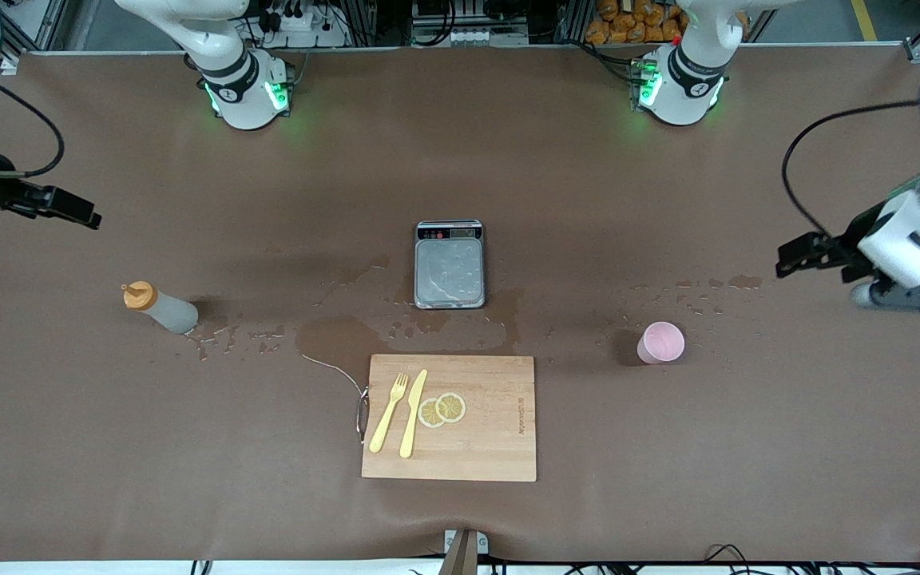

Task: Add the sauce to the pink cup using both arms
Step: 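Reach the left gripper toward the pink cup, then grasp the pink cup with the left gripper while the right gripper reaches the bottle, then carry the cup onto the scale while the right gripper grasps the bottle, then release the cup on the scale while the right gripper lifts the bottle, then carry the sauce bottle over the pink cup with the right gripper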

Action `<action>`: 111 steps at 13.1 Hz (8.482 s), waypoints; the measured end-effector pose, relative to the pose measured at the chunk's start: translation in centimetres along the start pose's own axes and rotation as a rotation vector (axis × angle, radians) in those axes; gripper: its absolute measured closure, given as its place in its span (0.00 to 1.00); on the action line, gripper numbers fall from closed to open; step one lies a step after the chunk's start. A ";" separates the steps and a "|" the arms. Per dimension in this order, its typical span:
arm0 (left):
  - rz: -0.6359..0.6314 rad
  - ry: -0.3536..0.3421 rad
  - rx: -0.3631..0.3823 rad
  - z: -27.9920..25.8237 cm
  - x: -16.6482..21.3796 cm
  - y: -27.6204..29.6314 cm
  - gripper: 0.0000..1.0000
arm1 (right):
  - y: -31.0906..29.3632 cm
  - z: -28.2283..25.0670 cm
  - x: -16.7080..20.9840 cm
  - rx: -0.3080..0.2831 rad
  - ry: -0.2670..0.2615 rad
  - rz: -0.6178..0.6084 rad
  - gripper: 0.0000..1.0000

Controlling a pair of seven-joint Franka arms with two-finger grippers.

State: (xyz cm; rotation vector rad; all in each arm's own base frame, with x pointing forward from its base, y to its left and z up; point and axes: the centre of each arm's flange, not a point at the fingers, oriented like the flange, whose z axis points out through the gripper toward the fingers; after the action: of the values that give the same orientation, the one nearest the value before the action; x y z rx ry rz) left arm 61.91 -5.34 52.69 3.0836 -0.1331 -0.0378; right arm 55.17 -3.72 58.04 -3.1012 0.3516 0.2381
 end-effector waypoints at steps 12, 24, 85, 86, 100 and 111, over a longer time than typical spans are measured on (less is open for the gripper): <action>-0.014 -0.106 -0.057 24.0 5.0 3.5 0.00 | 17.7 8.1 3.4 0.232 -0.230 0.446 0.00; -0.034 -0.203 -0.063 32.1 3.8 2.5 0.54 | 27.9 22.7 5.9 0.567 -0.679 0.971 0.00; -0.323 0.087 0.015 -0.7 -1.4 17.7 0.00 | 15.1 37.8 15.7 0.698 -0.883 1.046 0.37; -0.309 0.081 0.032 -1.5 -2.5 17.7 0.00 | 14.5 36.1 16.2 0.669 -0.866 1.056 0.37; 0.062 -0.013 0.078 -8.6 -8.6 2.8 0.00 | -5.9 21.4 15.0 0.291 -0.648 1.240 0.38; 0.049 -0.050 0.075 -7.8 -8.8 5.7 0.00 | -25.4 18.9 7.0 -0.080 -0.270 1.407 0.42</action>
State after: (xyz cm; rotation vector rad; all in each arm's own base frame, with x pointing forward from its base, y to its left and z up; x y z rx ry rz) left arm 52.92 -9.79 60.96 3.1534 -0.2174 -0.1100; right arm 64.78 20.01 38.18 -2.1834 2.3637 0.6160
